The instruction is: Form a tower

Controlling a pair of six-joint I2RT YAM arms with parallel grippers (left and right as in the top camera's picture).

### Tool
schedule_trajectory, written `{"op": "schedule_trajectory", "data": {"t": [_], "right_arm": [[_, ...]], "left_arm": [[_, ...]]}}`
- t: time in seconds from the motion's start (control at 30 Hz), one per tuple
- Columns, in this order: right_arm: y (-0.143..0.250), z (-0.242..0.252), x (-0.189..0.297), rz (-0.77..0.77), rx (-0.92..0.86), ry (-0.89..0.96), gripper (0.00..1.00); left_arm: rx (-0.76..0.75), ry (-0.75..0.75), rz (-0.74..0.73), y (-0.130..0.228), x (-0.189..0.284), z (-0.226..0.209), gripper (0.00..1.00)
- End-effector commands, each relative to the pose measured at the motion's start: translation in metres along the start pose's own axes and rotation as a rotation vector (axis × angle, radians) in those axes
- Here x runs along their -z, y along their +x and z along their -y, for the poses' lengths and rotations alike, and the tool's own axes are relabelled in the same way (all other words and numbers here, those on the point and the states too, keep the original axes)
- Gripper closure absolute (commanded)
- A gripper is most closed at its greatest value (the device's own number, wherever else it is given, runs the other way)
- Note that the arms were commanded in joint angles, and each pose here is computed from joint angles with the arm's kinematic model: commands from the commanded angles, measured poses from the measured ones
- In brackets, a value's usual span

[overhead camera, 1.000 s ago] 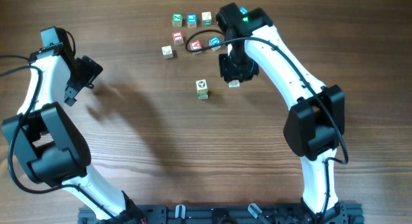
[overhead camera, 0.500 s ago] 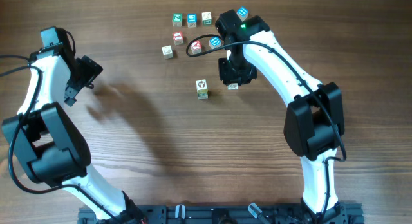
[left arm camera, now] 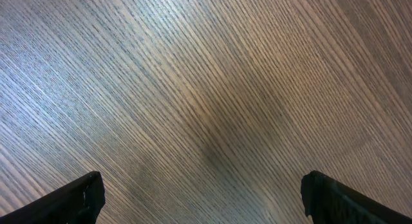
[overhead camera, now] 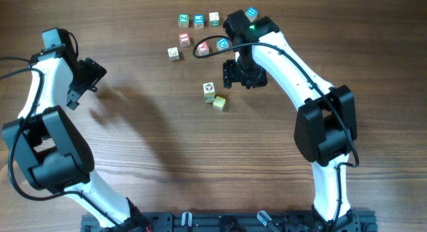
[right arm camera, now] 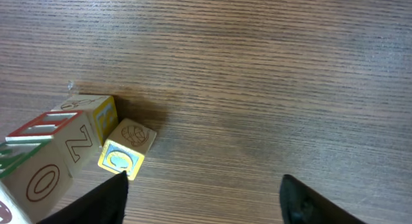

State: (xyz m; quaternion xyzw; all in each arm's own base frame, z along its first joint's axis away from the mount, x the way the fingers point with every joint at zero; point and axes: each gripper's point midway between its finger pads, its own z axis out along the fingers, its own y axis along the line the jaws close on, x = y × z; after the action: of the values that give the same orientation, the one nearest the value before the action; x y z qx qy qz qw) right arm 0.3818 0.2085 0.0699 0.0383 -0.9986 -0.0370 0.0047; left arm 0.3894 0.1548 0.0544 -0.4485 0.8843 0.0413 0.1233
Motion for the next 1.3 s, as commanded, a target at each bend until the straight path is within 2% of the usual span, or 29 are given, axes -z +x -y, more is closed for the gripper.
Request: {"op": "schedule_trajectory", "data": {"t": [0.0, 0.3, 0.6, 0.77, 0.87, 0.9, 0.93, 1.0, 1.07, 1.1, 1.2, 1.27], "right_arm": [[0.003, -0.002, -0.009, -0.024, 0.003, 0.001, 0.21], [0.002, -0.019, -0.009, -0.022, 0.015, -0.078, 0.20], [0.003, -0.023, -0.010, -0.018, 0.026, -0.072, 0.20], [-0.010, -0.030, -0.003, -0.030, -0.064, -0.242, 0.19], [-0.016, -0.018, -0.002, -0.028, -0.127, -0.252, 0.11], [-0.018, -0.016, -0.001, -0.026, -0.134, -0.253, 0.14], [-0.019, -0.012, -0.001, -0.025, -0.148, -0.253, 0.24], [-0.022, -0.009, 0.002, -0.036, -0.169, -0.295, 0.51], [-0.024, -0.004, 0.005, -0.050, -0.191, -0.345, 0.87], [-0.025, -0.002, 0.008, -0.061, -0.207, -0.376, 0.96], [-0.020, -0.004, 0.028, -0.115, -0.140, -0.590, 0.96], [-0.015, 0.000, 0.029, -0.129, -0.108, -0.599, 0.96]], "left_arm": [[0.010, 0.008, 0.031, -0.008, 0.010, 0.000, 0.00], [0.010, 0.008, 0.031, -0.008, 0.010, 0.000, 0.00], [0.010, 0.008, 0.031, -0.008, 0.010, 0.000, 0.00], [0.010, 0.008, 0.031, -0.008, 0.010, 0.000, 0.00], [0.010, 0.008, 0.031, -0.008, 0.010, 0.000, 0.00], [0.010, 0.008, 0.031, -0.008, 0.010, 0.000, 0.00], [0.010, 0.008, 0.031, -0.008, 0.010, 0.000, 0.00], [0.010, 0.008, 0.031, -0.008, 0.010, 0.000, 0.00], [0.010, 0.008, 0.031, -0.008, 0.010, 0.000, 0.00], [0.010, 0.008, 0.031, -0.008, 0.010, 0.000, 0.00], [0.010, 0.008, 0.031, -0.008, 0.010, 0.000, 0.00], [0.010, 0.008, 0.031, -0.008, 0.010, 0.000, 0.00]]}}
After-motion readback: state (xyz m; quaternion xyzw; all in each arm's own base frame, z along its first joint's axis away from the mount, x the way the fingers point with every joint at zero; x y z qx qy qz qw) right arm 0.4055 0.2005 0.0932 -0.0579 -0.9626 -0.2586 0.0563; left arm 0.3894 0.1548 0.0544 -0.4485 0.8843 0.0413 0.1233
